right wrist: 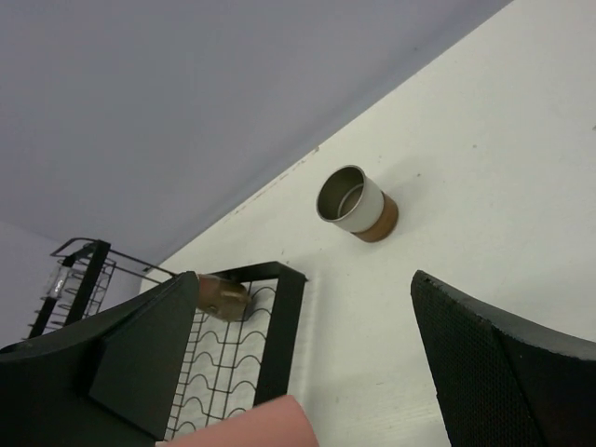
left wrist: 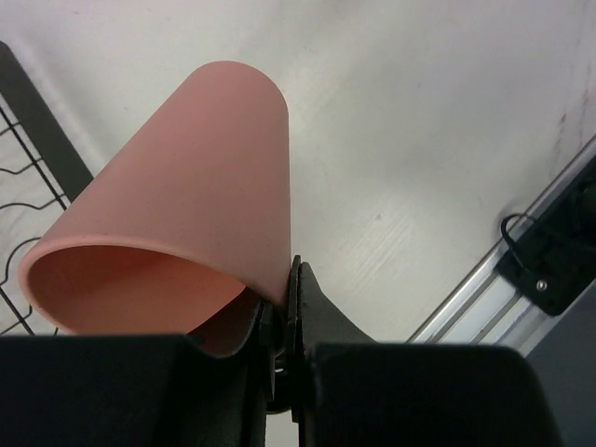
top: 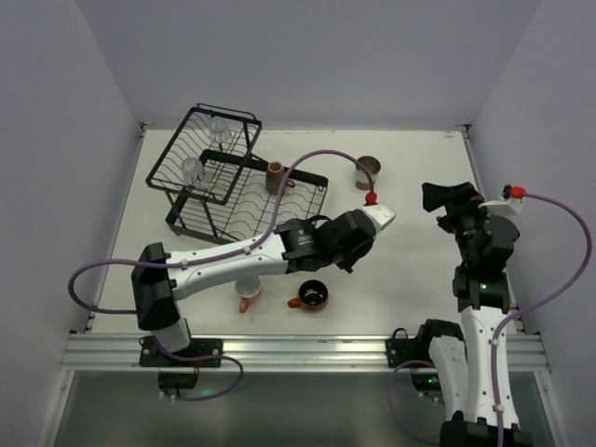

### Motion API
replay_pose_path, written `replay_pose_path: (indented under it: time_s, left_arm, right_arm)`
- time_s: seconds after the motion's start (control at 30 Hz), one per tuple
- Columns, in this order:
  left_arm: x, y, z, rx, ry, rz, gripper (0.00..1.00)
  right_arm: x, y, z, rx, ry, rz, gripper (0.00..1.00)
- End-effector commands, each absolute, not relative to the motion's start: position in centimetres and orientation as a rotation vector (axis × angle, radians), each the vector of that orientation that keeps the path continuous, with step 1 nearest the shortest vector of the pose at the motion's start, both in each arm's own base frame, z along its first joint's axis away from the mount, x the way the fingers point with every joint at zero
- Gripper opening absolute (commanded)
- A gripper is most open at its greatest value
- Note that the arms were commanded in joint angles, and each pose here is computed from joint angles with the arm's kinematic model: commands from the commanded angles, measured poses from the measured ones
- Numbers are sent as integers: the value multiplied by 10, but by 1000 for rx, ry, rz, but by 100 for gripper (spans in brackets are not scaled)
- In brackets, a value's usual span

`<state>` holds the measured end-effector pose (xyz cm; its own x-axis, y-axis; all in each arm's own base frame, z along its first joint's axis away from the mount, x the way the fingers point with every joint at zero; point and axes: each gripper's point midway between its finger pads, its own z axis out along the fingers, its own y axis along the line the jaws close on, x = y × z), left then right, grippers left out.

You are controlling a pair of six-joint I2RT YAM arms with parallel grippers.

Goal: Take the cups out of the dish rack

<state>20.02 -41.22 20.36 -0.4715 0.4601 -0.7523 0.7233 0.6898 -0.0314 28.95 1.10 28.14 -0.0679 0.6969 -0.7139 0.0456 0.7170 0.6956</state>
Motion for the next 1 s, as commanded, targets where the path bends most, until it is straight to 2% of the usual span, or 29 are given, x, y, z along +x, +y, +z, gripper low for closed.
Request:
replay_pose_path:
  time_s: [0.0, 0.13, 0.43, 0.6, 0.97]
  left_arm:
    - [186, -408, 199, 1064, 2142, -327, 0]
    - [198, -402, 178, 1112, 2164, -142, 0]
    - [208, -397, 145, 1299, 2181, 87, 0]
    - [201, -407, 134, 1384, 2199, 44, 0]
    - [191, -387, 130, 1433, 2267, 105, 0]
  right_arm:
    - [291, 0, 297, 608, 1548, 515, 99]
    - [290, 4, 298, 597, 1550, 534, 99]
    - [284, 3, 298, 591, 1530, 521, 99]
    - [285, 7, 293, 588, 1533, 555, 99]
    - [285, 6, 284, 598, 1545, 545, 99]
